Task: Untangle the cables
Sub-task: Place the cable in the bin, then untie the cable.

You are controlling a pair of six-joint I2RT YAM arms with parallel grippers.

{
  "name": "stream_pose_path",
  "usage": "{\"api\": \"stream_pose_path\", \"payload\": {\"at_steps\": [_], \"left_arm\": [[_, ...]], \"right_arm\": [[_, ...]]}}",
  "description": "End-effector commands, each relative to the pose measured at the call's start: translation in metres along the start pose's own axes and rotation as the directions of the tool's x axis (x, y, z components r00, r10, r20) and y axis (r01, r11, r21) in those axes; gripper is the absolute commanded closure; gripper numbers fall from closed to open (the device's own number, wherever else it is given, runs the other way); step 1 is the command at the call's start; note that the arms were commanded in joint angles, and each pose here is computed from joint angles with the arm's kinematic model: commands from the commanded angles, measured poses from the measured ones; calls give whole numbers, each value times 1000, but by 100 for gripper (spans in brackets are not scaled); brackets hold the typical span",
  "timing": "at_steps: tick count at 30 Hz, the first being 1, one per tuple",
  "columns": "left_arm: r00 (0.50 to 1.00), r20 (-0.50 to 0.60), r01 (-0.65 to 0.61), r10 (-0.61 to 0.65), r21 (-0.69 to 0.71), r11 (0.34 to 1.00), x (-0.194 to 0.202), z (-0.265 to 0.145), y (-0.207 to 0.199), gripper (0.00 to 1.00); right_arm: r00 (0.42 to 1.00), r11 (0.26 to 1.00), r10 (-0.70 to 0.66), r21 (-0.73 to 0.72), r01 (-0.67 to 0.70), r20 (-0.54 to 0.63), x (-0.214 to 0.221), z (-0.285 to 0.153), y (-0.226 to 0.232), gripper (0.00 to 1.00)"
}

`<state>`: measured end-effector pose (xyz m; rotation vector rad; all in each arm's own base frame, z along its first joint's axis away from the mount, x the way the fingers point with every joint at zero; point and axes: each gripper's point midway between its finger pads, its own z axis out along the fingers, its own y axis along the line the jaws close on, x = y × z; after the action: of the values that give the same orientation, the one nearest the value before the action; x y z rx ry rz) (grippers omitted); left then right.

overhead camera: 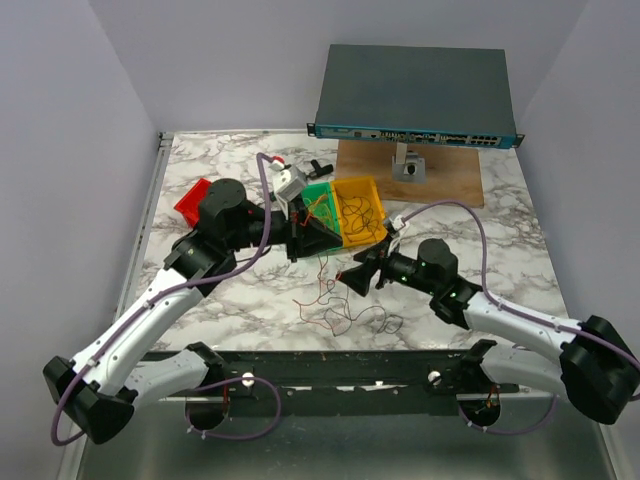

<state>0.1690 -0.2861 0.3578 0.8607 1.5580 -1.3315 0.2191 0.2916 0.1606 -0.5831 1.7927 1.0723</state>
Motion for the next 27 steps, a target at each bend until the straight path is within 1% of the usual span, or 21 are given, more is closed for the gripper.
{"api": "stream_pose_path", "payload": {"at_steps": [1, 3, 8, 10, 14, 15, 20, 27], "left_arm": [[993, -109, 50, -36, 126, 991, 9, 4, -18, 100], [996, -88, 47, -35, 145, 988, 3, 8, -19, 100], [997, -65, 40, -31, 150, 988, -10, 17, -16, 100], [997, -71, 44, -34, 143, 989, -11, 20, -12, 100], [996, -79, 52, -42, 133, 990, -10, 25, -7, 100], [996, -79, 55, -45, 130, 990, -11, 26, -6, 100], [996, -77, 61, -51, 126, 990, -14, 29, -4, 100], [998, -47, 54, -49, 111, 992, -23, 32, -2, 100]], "right_arm": [[993, 988, -103, -113, 109, 59, -13, -11, 23, 11], [993, 986, -107, -124, 113, 53, -11, -12, 24, 13], [994, 986, -90, -132, 97, 61, -4, -12, 23, 22], [993, 986, -91, -129, 101, 78, -4, -15, 23, 27], [990, 985, -82, -141, 99, 118, -5, -21, 27, 43], [989, 984, -76, -148, 95, 126, -5, -22, 28, 46], [988, 980, -57, -180, 84, 146, -11, -22, 35, 46], [990, 973, -31, -221, 60, 134, -14, -17, 41, 46]]}}
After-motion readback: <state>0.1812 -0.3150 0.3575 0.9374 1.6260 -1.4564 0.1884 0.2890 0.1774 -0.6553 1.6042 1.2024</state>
